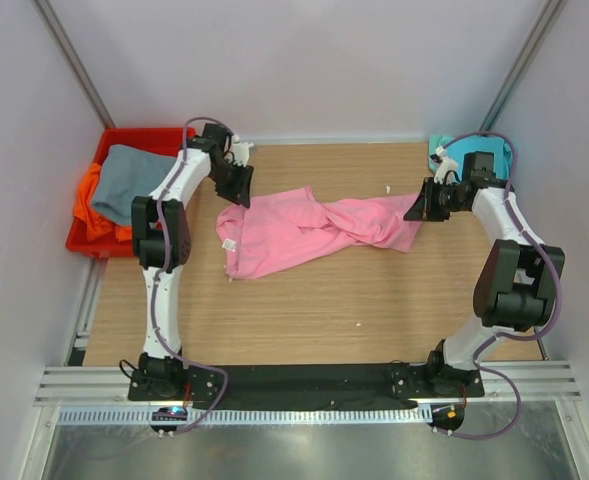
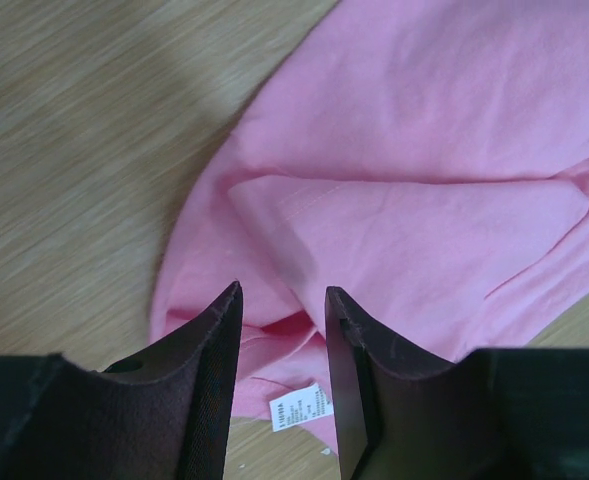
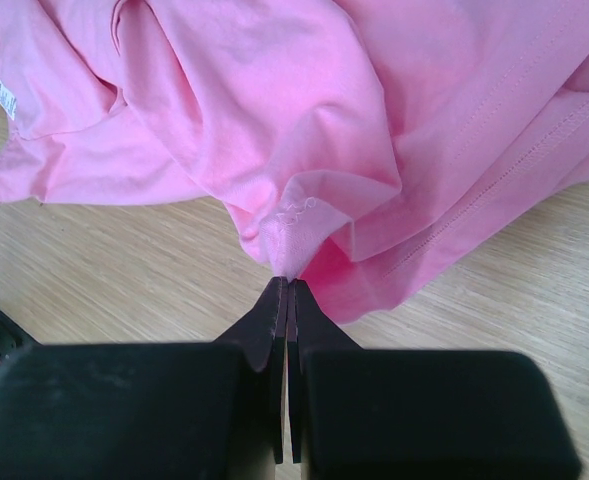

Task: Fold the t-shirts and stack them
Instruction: Flatten the tshirt out

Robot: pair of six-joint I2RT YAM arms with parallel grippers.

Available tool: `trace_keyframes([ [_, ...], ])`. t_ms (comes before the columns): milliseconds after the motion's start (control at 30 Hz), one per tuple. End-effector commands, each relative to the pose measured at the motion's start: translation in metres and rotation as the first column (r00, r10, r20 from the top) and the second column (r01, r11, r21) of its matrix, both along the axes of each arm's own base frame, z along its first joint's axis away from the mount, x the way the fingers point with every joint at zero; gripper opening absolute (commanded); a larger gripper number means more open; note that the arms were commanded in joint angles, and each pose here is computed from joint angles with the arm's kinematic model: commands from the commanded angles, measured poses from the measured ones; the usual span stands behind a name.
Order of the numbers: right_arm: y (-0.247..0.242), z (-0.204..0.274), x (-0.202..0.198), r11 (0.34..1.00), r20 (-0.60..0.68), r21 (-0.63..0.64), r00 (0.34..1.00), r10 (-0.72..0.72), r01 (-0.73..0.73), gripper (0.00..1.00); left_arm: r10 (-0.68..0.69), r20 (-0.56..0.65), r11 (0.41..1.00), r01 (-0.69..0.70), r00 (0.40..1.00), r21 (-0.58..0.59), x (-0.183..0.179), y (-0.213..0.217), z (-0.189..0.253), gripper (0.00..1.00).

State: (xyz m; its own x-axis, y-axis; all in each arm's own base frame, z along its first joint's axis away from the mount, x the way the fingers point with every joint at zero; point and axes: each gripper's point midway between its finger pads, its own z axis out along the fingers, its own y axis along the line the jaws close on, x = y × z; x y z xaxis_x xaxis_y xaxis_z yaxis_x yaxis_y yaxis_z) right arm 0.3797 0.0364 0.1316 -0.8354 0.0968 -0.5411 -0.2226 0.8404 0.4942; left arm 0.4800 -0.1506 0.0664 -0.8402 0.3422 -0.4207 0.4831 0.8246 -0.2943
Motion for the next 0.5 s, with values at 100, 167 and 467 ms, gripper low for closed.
trace_keyframes([
  [100, -0.001, 0.005, 0.005, 1.000, 0.040, -0.002, 0.999, 0.008, -0.008, 0.01, 0.020, -0.023, 0.998, -0.021, 1.000, -0.054, 0.013, 0.002, -0.008, 0.40],
  [167, -0.002, 0.006, 0.005, 1.000, 0.042, -0.005, 0.999, 0.007, -0.006, 0.01, 0.016, -0.039, 0.997, -0.019, 0.999, -0.079, 0.012, -0.003, -0.007, 0.40],
  [467, -0.002, 0.004, 0.005, 1.000, 0.039, -0.007, 0.999, 0.005, -0.005, 0.02, -0.018, -0.072, 0.990, 0.008, 0.997, -0.139, 0.003, -0.012, -0.004, 0.30],
])
